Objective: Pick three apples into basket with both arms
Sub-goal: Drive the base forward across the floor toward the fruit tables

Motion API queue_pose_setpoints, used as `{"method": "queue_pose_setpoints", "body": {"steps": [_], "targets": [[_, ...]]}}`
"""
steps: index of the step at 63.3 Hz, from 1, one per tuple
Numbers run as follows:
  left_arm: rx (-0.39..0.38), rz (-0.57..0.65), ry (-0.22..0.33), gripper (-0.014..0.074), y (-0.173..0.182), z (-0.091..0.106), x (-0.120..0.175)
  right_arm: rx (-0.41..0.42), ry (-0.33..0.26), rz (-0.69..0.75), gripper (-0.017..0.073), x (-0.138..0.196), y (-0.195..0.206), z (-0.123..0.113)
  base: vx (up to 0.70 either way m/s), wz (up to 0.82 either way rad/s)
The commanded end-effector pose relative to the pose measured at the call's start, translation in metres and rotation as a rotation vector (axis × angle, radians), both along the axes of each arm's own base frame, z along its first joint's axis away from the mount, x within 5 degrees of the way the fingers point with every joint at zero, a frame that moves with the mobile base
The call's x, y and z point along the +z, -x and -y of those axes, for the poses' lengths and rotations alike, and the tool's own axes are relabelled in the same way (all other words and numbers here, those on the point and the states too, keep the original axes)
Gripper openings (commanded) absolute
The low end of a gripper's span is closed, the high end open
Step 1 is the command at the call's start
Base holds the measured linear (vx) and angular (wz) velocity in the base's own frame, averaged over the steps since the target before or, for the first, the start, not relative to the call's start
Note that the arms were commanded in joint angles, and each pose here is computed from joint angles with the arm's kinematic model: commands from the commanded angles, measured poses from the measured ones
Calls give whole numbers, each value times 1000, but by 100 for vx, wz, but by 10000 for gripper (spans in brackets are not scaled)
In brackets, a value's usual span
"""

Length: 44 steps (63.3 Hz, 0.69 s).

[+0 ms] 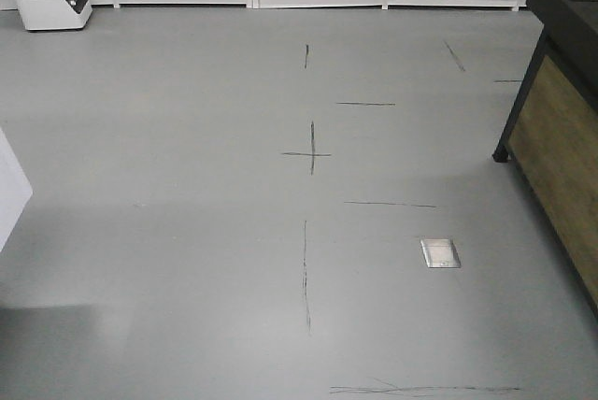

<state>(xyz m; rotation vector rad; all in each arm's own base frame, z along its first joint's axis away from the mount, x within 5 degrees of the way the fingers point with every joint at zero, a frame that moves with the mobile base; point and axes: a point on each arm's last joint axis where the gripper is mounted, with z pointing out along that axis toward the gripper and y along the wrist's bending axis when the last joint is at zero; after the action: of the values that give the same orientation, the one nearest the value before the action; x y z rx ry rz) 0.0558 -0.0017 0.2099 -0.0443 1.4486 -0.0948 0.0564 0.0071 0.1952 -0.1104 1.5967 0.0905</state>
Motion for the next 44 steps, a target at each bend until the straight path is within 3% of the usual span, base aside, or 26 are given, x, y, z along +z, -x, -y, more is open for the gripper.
{"method": "queue_pose_setpoints", "body": {"steps": [1, 44], "targets": [[-5, 60, 20, -6, 1, 0, -1, 1, 6, 76, -9, 3, 0, 0, 2, -2], [-5, 60, 20, -6, 1, 0, -1, 1, 6, 76, -9, 3, 0, 0, 10, 0]]}}
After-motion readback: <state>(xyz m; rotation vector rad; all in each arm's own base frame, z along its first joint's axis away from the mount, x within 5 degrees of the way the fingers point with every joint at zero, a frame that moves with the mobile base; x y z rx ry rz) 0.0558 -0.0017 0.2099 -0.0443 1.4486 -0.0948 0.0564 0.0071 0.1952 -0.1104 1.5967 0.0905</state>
